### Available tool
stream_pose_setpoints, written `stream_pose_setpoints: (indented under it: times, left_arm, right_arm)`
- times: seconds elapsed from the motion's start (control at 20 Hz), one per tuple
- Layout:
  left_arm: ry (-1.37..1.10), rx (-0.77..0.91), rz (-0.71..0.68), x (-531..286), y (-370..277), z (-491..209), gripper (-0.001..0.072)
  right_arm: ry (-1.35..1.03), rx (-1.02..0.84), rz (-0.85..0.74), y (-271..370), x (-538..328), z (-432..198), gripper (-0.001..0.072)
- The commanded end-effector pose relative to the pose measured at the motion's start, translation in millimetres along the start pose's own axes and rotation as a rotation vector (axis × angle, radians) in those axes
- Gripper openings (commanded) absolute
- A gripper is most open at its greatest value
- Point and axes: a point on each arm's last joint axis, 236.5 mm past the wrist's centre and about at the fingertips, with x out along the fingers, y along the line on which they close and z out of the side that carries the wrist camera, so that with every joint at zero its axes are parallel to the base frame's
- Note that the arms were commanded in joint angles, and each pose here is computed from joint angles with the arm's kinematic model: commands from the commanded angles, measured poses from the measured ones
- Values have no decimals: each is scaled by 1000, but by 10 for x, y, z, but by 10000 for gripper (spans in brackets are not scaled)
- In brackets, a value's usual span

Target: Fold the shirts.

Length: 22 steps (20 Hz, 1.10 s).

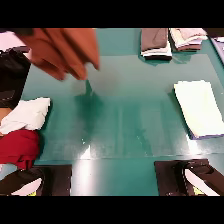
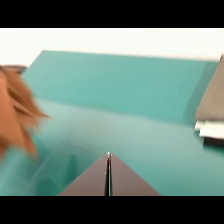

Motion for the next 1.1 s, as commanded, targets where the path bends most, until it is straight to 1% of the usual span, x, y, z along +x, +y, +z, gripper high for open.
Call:
stream_pose_setpoints:
  times: [0.0,0.15,0.2,0.25,0.3,0.35,0.45,0.6,0.7,0.8,0.9,1.05]
  left_arm:
    - [117,139,-247,122,-1150,-250,19]
    - [240,210,-489,592,-2346,-746,25]
    - [249,235,-578,686,-2713,-874,155]
    - [255,236,-614,778,-2898,-957,462]
    - [278,205,-597,886,-2892,-1021,537]
    - [310,178,-558,961,-2743,-1070,538]
    - [405,88,-436,1095,-2114,-1183,538]
    - [543,-147,-238,1302,-982,-1502,538]
    - [592,-303,-175,1452,-466,-1850,538]
    - [625,-471,-174,1594,-259,-2255,538]
    - [675,-603,-180,1693,-286,-2740,538]
    - [806,-679,-220,1725,-579,-3482,538]
  right_arm:
    - [-63,-28,10,103,-164,266,19]
    - [-53,-36,17,145,-217,277,19]
    - [-50,-36,20,154,-222,269,19]
    - [-45,-36,21,158,-223,257,19]
    - [-33,-37,22,161,-224,229,19]
    - [-19,-37,24,164,-223,195,19]
    - [8,-37,26,168,-221,132,19]
    - [14,-37,27,169,-221,119,19]
    - [15,-37,27,168,-219,115,19]
    - [18,-37,26,167,-217,109,19]
    - [20,-36,27,165,-210,103,19]
    - [20,-36,26,164,-210,103,19]
